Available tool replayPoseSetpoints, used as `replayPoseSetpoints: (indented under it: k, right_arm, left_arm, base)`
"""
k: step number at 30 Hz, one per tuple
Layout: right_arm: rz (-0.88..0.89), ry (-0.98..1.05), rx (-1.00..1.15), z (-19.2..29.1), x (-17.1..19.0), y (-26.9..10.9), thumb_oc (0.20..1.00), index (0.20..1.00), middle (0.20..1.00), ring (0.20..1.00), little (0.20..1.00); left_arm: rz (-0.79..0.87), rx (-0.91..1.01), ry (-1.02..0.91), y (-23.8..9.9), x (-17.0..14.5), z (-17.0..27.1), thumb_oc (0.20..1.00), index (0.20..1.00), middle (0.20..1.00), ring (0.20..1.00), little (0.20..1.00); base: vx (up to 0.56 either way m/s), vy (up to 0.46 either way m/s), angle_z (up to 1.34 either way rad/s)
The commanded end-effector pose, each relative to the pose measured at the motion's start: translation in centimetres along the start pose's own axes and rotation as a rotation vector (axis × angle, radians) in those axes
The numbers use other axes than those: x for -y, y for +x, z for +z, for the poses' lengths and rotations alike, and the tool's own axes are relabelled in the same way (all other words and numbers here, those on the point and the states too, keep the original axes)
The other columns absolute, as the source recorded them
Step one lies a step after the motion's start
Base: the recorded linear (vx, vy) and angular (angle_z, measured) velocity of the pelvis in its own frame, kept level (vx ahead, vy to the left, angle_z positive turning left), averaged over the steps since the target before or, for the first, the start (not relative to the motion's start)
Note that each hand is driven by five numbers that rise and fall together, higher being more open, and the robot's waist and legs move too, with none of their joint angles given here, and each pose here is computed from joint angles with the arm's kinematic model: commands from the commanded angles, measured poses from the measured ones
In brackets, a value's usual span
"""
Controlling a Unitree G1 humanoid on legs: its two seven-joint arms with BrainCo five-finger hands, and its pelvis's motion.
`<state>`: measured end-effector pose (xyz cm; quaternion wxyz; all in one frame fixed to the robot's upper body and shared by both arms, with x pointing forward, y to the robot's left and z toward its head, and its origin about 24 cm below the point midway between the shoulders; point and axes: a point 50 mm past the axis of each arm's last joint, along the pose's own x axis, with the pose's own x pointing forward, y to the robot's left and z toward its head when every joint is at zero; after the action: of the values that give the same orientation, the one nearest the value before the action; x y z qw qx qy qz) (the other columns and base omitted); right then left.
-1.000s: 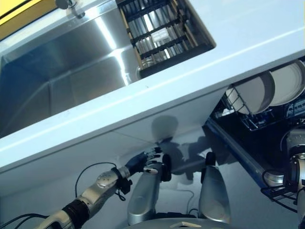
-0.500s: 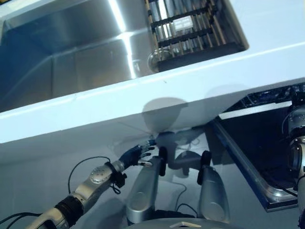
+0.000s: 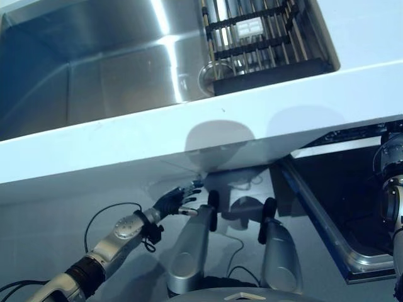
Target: Pick up plates and place into dishwasher.
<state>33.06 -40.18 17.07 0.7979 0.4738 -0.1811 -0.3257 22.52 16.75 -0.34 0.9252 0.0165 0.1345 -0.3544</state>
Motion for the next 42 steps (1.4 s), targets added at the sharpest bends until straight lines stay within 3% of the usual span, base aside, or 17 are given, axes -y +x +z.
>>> replayPoseSetpoints:
  k: [1, 7, 19, 31, 42]
  right_arm:
    - [0.12, -0.002, 0.075, 2.0, -2.1, 0.2, 1.0, 1.0, 1.0, 1.0, 1.0]
    - [0.09, 0.015, 0.045, 1.5, 0.9, -0.1, 1.0, 1.0, 1.0, 1.0, 1.0]
    - [-0.122, -0.012, -0.011, 0.0, 12.3, -3.6, 1.0, 1.0, 1.0, 1.0, 1.0]
    - [-0.123, -0.289, -0.134, -3.6, 16.0, -7.6, 1.0, 1.0, 1.0, 1.0, 1.0]
    - [-0.139, -0.31, -0.224, -5.4, 17.7, -10.0, 1.0, 1.0, 1.0, 1.0, 1.0]
  left_arm:
    - [0.0, 0.07, -0.001, -1.3, 0.2, 0.7, 1.0, 1.0, 1.0, 1.0, 1.0]
    - [0.019, 0.086, -0.028, -1.6, 0.1, 0.2, 1.0, 1.0, 1.0, 1.0, 1.0]
    - [0.072, 0.031, -0.117, -2.4, 0.8, -2.9, 1.0, 1.0, 1.0, 1.0, 1.0]
    - [0.144, 0.003, -0.161, -2.5, 1.5, -4.9, 1.0, 1.0, 1.0, 1.0, 1.0]
    - [0.13, -0.03, -0.175, -2.0, 1.7, -6.0, 1.0, 1.0, 1.0, 1.0, 1.0]
  base:
    - [0.0, 0.0, 0.0]
    - [-0.01, 0.05, -0.04]
    - [0.05, 0.049, -0.13]
    - [-0.02, 0.081, -0.17]
    - [-0.09, 0.148, -0.17]
